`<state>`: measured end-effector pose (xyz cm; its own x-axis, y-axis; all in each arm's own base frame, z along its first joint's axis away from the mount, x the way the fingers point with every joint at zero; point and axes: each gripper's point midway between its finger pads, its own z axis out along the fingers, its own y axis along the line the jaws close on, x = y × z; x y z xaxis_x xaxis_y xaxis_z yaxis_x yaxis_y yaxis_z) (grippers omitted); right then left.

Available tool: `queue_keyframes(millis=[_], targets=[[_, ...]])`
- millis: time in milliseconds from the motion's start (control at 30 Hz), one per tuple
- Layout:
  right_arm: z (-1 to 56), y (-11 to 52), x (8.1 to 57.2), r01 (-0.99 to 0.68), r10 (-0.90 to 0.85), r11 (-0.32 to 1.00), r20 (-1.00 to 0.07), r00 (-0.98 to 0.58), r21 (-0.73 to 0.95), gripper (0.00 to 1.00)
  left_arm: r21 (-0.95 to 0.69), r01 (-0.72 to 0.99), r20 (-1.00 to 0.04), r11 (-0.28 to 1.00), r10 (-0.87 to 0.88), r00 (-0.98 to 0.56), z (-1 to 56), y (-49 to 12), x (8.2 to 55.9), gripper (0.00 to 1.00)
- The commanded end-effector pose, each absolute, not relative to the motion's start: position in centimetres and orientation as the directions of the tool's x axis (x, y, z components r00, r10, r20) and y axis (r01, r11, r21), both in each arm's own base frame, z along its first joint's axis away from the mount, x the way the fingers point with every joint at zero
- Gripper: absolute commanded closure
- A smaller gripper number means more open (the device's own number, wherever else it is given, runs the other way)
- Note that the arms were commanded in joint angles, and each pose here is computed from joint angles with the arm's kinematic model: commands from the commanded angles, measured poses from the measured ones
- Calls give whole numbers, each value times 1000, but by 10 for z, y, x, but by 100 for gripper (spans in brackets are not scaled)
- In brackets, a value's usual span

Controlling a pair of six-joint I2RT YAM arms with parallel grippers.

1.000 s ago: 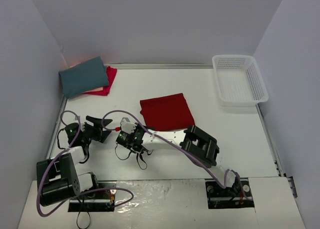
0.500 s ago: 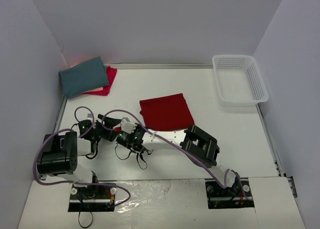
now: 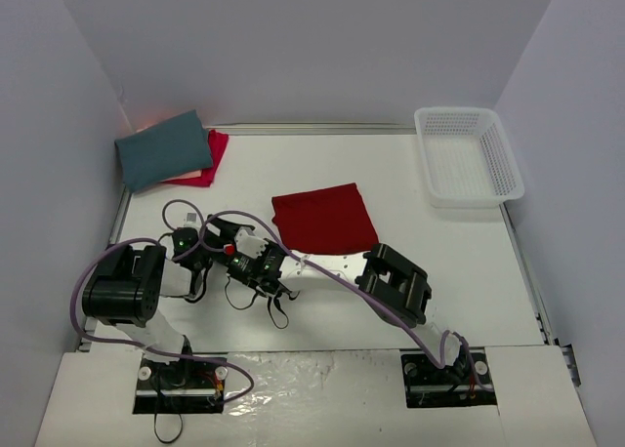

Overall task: Fold and stack the t-shirts
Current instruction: Put the neatly folded tshirt into the corner of the board with the left arm

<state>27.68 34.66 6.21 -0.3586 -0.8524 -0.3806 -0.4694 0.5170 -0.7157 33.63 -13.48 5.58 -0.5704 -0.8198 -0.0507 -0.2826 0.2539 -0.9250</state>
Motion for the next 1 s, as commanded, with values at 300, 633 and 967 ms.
queue_keyframes(millis=[300,633,967], targets=[[101,348,283,-421,-799,599,-475,-369,-681,100,-928,-280,-42,245,-816,-577,57,-159,345,18],[109,352,288,-413,-780,625,-503,-372,-662,100,-945,-272,16,184,-802,-597,48,-185,346,16],[114,355,290,-412,-771,636,-517,-371,-653,100,-949,-255,13,187,-782,-623,49,-207,346,10]])
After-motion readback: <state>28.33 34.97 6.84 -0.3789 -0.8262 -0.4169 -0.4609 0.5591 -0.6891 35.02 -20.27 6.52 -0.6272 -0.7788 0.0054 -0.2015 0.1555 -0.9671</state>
